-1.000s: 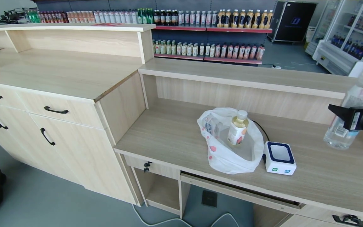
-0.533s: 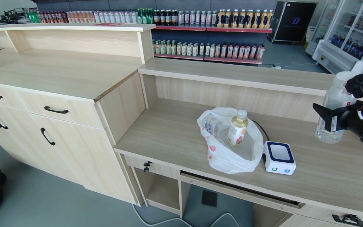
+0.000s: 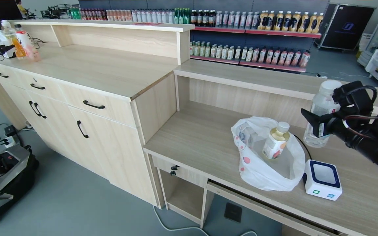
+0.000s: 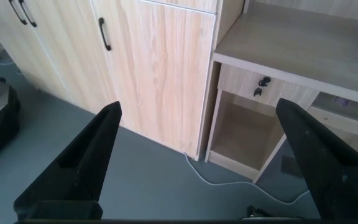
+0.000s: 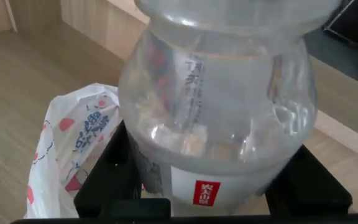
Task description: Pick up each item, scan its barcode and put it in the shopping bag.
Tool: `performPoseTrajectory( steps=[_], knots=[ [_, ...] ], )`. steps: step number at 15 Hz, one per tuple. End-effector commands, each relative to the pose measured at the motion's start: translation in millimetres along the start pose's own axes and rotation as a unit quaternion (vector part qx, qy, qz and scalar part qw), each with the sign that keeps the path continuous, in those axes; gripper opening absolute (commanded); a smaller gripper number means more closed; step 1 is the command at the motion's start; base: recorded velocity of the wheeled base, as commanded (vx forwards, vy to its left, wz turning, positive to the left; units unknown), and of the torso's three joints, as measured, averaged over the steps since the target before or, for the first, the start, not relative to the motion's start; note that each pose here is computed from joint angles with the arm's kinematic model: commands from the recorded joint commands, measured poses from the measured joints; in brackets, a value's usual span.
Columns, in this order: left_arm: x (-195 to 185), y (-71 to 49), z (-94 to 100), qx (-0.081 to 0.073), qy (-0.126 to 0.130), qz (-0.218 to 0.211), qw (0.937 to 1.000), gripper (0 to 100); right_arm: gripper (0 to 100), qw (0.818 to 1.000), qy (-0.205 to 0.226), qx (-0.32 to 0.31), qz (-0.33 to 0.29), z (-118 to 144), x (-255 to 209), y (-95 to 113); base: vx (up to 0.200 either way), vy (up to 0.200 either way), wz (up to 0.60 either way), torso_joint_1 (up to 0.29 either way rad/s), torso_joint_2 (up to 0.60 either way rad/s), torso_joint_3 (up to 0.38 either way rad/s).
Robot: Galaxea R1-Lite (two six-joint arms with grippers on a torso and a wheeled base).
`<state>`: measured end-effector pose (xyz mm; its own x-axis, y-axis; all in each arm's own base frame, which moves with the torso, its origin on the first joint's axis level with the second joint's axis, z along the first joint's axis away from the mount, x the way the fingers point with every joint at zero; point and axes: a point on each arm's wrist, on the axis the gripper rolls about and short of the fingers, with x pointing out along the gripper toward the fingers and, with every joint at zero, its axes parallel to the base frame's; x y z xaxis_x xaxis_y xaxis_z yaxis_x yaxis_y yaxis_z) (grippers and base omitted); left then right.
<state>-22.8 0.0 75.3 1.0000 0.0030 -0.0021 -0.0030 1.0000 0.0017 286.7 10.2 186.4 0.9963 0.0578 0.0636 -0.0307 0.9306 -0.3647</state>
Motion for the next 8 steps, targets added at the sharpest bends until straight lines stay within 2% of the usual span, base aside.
performPoseTrajectory(
  steps=[1, 2, 4, 8],
  knots=[
    [0, 0.0, 0.0, 0.000, 0.000, 0.000, 1.0000, 100, 0, 0.999, 0.023, 0.025, 0.039, -27, 20, 20, 0.000, 0.000, 0.00, 0.000, 0.00, 0.000],
    [0, 0.0, 0.0, 0.000, 0.000, 0.000, 1.0000, 100, 0, 0.997, 0.005, 0.057, 0.055, -33, 32, 30, 0.000, 0.000, 0.00, 0.000, 0.00, 0.000],
    [0, 0.0, -0.1, 0.000, 0.000, -0.001, 1.0000, 100, 0, 0.994, -0.018, 0.078, 0.071, -46, 46, 47, 0.000, 0.000, 0.00, 0.000, 0.00, 0.000],
    [0, 0.0, -0.1, 0.000, 0.000, 0.000, 1.0000, 100, 0, 0.982, -0.024, 0.144, 0.118, -79, 66, 74, 0.000, 0.000, 0.00, 0.000, 0.00, 0.000]
  ],
)
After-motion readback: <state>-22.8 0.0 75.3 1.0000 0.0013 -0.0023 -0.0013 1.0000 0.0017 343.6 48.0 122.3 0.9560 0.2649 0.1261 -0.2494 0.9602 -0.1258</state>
